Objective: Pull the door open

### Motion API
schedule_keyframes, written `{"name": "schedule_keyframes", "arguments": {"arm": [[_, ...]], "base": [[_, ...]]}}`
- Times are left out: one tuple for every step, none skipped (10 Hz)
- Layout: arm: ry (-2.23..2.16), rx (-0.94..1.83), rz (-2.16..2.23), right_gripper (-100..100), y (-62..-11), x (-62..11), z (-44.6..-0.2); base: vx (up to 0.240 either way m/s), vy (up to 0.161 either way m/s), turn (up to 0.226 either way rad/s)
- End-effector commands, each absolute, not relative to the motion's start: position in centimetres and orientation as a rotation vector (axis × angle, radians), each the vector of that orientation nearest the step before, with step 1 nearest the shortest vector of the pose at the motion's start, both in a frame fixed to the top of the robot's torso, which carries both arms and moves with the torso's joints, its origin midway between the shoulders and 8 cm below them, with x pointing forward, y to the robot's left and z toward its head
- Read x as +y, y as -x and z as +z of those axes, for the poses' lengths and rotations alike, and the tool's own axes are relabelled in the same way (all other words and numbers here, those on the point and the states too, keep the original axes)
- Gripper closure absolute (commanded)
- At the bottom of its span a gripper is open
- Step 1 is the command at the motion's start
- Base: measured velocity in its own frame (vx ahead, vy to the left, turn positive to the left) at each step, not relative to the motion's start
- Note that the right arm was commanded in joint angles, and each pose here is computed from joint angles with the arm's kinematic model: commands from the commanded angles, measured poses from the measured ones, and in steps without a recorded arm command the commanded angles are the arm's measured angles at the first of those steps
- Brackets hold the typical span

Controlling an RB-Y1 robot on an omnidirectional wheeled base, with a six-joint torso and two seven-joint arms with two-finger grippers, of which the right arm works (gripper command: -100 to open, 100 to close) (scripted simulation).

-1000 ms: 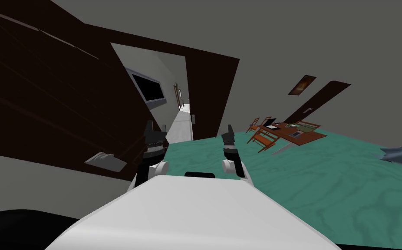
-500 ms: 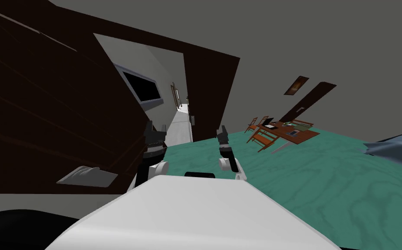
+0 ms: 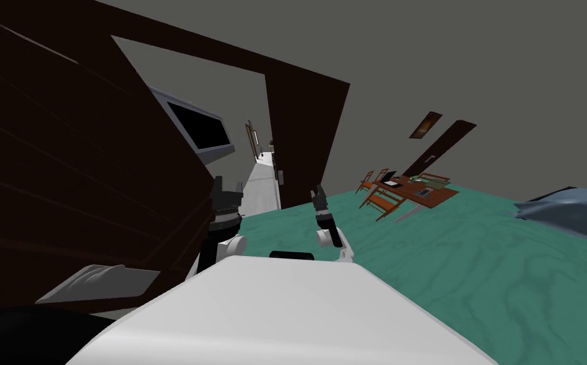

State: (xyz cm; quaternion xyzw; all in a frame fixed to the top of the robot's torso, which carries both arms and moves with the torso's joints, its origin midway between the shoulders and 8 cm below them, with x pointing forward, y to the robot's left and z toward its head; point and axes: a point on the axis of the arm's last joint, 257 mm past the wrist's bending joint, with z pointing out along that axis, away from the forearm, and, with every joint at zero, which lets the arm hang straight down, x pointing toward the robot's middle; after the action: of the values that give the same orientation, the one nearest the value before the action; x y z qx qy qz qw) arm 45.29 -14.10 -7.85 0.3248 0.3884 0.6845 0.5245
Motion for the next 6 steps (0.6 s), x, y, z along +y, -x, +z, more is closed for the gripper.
{"name": "schedule_keyframes", "arguments": {"arm": [[-0.78, 0.955, 1.661, -100, -45.9, -13.1, -8.7], [-0.782, 0.972, 1.675, -100, -46.2, -12.5, -9.3], [-0.784, 0.989, 1.688, -100, -46.5, -11.9, -9.8], [-0.785, 1.006, 1.701, -100, -46.7, -11.3, -10.3], [-0.787, 1.024, 1.714, -100, -47.0, -10.7, -10.9], [-0.788, 1.042, 1.725, -100, -47.3, -10.1, -11.4]], "base": [[0.094, 0.097, -0.084], [0.086, 0.088, -0.075], [0.083, 0.082, -0.092], [0.087, 0.108, -0.075], [0.08, 0.102, -0.08], [0.078, 0.087, -0.081]]}}
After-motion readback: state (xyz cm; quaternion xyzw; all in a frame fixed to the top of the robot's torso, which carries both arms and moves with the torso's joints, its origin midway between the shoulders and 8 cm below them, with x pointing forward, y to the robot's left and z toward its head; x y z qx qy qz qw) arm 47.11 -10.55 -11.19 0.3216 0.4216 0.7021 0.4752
